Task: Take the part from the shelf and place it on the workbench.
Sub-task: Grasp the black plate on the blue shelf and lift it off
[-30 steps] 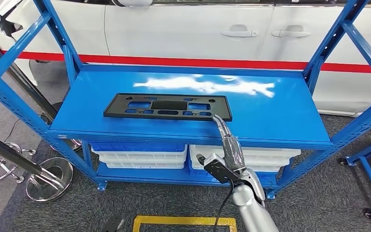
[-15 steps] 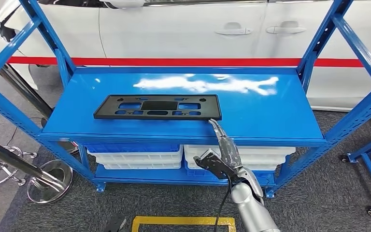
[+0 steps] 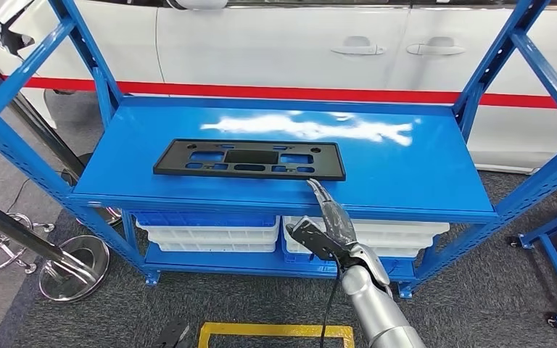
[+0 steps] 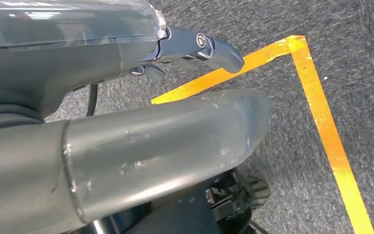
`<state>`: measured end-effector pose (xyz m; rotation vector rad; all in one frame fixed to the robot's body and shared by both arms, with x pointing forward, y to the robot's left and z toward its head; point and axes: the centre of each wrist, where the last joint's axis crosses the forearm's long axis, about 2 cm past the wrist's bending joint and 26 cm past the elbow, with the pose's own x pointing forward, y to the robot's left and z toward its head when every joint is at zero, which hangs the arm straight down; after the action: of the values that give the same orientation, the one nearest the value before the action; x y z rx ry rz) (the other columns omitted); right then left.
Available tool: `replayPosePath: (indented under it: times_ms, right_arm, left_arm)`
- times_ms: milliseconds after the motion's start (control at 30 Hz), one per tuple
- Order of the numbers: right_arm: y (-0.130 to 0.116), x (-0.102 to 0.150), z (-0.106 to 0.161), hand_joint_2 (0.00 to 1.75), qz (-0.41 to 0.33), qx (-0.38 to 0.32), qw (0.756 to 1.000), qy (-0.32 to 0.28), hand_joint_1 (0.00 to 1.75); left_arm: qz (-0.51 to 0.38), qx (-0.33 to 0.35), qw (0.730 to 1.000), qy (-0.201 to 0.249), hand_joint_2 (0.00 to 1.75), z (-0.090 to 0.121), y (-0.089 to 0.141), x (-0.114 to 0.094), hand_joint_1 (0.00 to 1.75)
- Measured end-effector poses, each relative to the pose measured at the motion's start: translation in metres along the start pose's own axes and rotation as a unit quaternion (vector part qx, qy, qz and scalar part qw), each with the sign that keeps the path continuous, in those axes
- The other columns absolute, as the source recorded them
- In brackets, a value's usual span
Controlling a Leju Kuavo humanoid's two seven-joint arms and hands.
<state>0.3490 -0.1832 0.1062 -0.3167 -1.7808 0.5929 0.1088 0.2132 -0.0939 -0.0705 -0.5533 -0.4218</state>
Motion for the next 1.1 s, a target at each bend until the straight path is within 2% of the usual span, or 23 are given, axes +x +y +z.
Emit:
replayPosePath:
  times_ms: [233, 467, 633, 1100]
  right_arm:
    - [-0.001, 0.005, -0.008, 0.0, 0.006, -0.005, 1.0, -0.009, 0.0]
    - [0.001, 0.011, -0.008, 0.0, -0.064, -0.026, 0.996, -0.053, 0.0]
    - [-0.005, 0.018, -0.011, 0.0, -0.079, -0.051, 0.992, -0.084, 0.0]
    - [-0.01, 0.024, -0.014, 0.0, -0.096, -0.059, 0.989, -0.098, 0.0]
  left_arm:
    - [-0.005, -0.002, 1.0, -0.003, 0.0, -0.001, 0.0, 0.003, 0.0]
    - [-0.007, -0.003, 1.0, 0.0, 0.0, 0.0, -0.001, 0.002, 0.0]
    - [-0.01, -0.002, 1.0, -0.001, 0.0, -0.001, 0.0, 0.004, 0.0]
    - [-0.014, -0.008, 1.0, -0.002, 0.0, -0.002, -0.002, 0.007, 0.0]
